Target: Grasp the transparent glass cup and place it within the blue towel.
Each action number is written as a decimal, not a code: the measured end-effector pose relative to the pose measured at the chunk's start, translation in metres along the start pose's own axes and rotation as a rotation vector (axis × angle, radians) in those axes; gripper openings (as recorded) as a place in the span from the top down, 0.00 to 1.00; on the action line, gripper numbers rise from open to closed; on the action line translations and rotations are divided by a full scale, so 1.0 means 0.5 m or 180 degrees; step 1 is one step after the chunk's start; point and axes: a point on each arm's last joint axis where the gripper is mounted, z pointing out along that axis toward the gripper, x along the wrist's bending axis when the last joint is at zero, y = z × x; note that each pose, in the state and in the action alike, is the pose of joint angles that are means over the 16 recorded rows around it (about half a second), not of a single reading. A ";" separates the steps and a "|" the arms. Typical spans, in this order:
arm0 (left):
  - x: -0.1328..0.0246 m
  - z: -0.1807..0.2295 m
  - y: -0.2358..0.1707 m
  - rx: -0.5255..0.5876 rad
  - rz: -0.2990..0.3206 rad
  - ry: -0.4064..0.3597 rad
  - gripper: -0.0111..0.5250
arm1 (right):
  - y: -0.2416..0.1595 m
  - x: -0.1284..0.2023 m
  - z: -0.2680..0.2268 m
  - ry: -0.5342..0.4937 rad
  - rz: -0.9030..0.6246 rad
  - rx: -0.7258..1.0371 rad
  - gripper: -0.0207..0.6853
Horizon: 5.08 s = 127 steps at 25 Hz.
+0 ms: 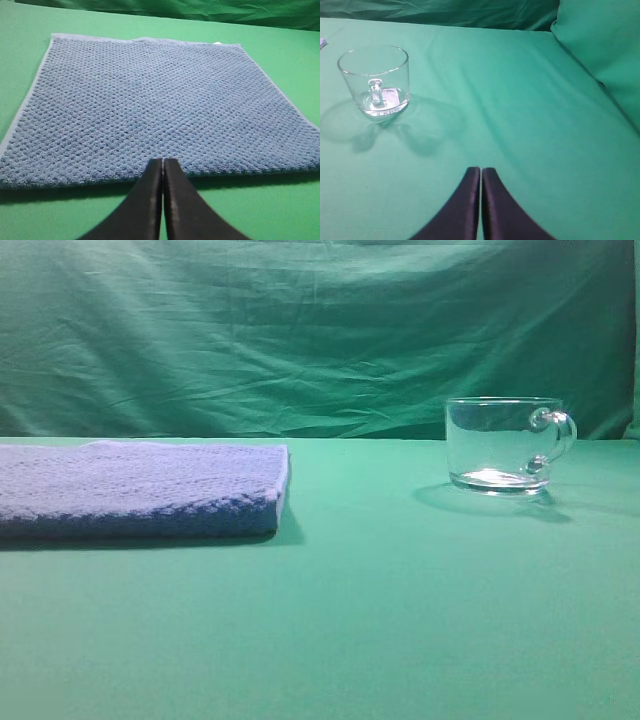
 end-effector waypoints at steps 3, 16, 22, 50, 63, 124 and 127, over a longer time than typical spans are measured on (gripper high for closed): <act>0.000 0.000 0.000 0.0000 0.0000 0.0000 0.98 | 0.013 0.003 -0.002 0.0050 0.0163 -0.0141 0.97; 0.000 0.000 0.000 0.0000 0.0000 0.0000 0.98 | 0.157 0.014 -0.015 0.0319 0.0280 0.0020 0.97; 0.000 0.000 0.000 0.0000 0.0000 0.0000 0.98 | 0.223 0.019 0.033 0.0452 -0.0005 0.0714 0.97; 0.000 0.000 0.000 0.0000 0.0000 0.0000 0.98 | 0.236 0.155 0.404 0.1315 -0.1045 0.2499 0.24; 0.000 0.000 0.000 0.0000 0.0000 0.0000 0.98 | 0.169 0.175 0.488 0.1249 -0.1057 0.2509 0.52; 0.000 0.000 0.000 0.0000 0.0000 0.0000 0.98 | 0.616 0.511 0.379 0.1713 -0.1494 0.1254 0.92; 0.000 0.000 0.000 0.0000 0.0000 0.0000 0.98 | 0.648 0.457 0.317 0.1601 -0.1399 0.1134 0.96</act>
